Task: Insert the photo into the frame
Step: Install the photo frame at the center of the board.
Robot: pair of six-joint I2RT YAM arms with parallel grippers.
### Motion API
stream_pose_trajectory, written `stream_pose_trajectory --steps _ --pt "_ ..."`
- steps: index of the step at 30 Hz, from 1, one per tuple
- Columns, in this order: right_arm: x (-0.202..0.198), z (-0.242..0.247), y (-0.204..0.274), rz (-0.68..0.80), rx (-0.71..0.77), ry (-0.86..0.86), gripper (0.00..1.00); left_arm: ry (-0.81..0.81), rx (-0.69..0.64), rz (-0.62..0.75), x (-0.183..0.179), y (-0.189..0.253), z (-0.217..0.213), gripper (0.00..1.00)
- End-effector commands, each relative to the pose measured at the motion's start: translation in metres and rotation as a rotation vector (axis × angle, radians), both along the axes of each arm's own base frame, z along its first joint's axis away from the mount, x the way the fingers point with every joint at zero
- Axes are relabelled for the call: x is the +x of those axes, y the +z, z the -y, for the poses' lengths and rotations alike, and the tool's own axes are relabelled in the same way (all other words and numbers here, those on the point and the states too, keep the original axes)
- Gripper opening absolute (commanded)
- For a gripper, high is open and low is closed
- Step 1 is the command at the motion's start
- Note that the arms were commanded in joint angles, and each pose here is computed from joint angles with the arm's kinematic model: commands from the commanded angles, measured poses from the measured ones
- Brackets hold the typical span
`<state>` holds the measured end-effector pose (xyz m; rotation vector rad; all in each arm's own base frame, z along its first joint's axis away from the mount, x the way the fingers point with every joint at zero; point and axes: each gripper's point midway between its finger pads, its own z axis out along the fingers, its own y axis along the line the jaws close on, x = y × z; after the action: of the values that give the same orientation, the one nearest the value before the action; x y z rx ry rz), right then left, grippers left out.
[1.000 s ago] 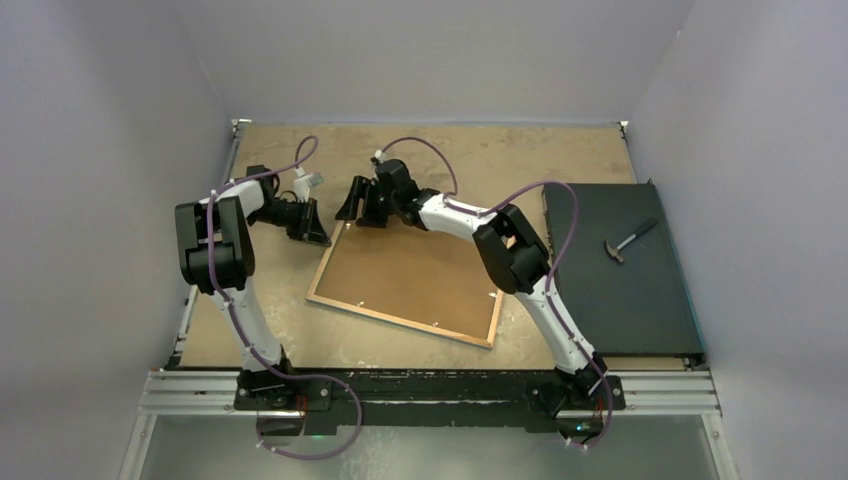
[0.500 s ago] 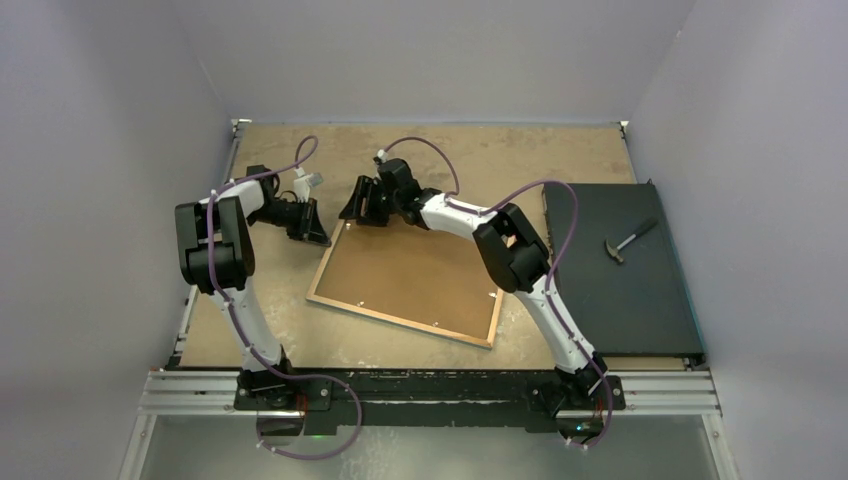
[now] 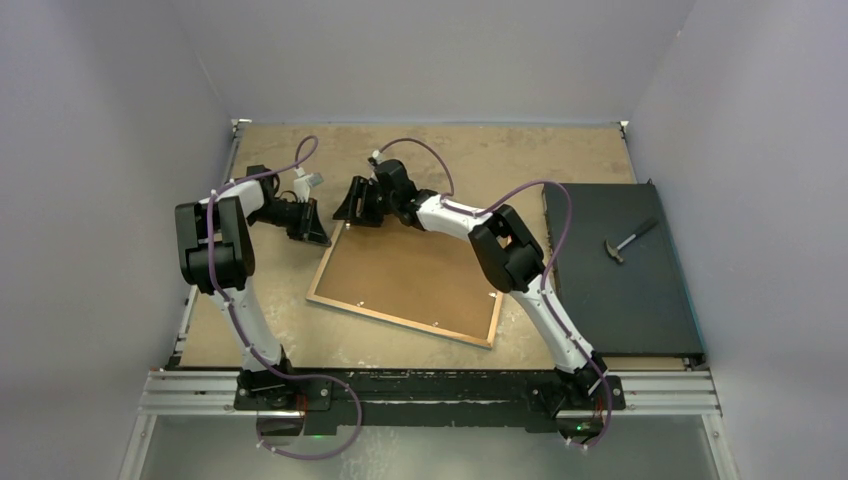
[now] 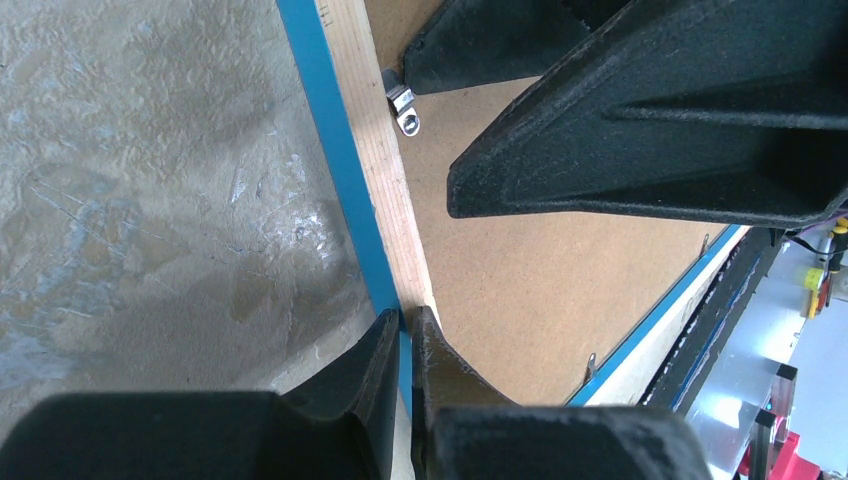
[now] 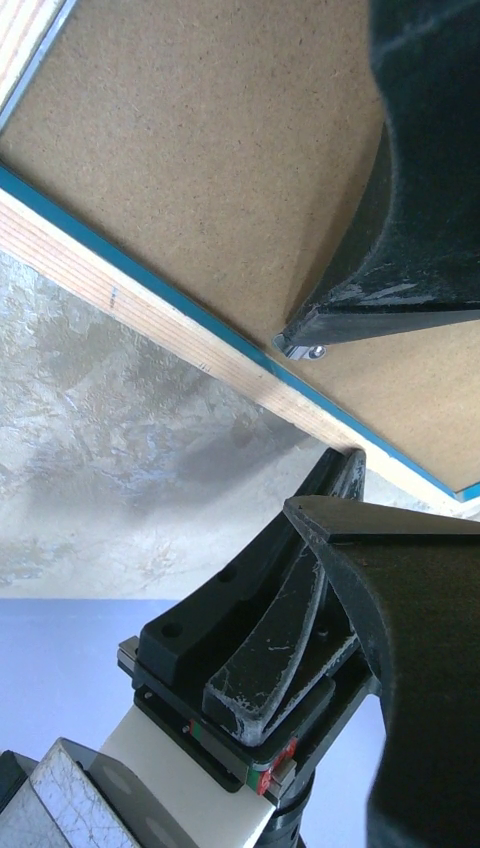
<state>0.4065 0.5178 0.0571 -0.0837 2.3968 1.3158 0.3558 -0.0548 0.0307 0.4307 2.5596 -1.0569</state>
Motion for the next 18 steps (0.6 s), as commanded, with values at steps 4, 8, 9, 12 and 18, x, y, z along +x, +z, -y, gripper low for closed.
stream_pose_trajectory --steps 4,8,9,12,18 --pt "-0.026 -0.006 -0.026 -0.094 -0.025 0.051 0.6 -0.033 0.06 0.016 -0.001 -0.011 -0.002 0.05" --pt "-0.033 -0.012 -0.025 -0.11 -0.004 0.072 0.6 -0.036 0.06 0.018 -0.001 -0.011 0.0 0.05" --pt "-0.034 -0.013 -0.024 -0.113 0.003 0.076 0.6 -0.036 0.061 0.018 -0.001 -0.012 0.0 0.05" --pt "-0.036 -0.015 -0.026 -0.119 0.011 0.091 0.6 -0.037 0.059 0.02 0.0 -0.011 0.001 0.05" --pt "-0.041 -0.016 -0.025 -0.136 0.026 0.11 0.59 -0.039 0.062 0.019 -0.002 -0.011 0.001 0.04"
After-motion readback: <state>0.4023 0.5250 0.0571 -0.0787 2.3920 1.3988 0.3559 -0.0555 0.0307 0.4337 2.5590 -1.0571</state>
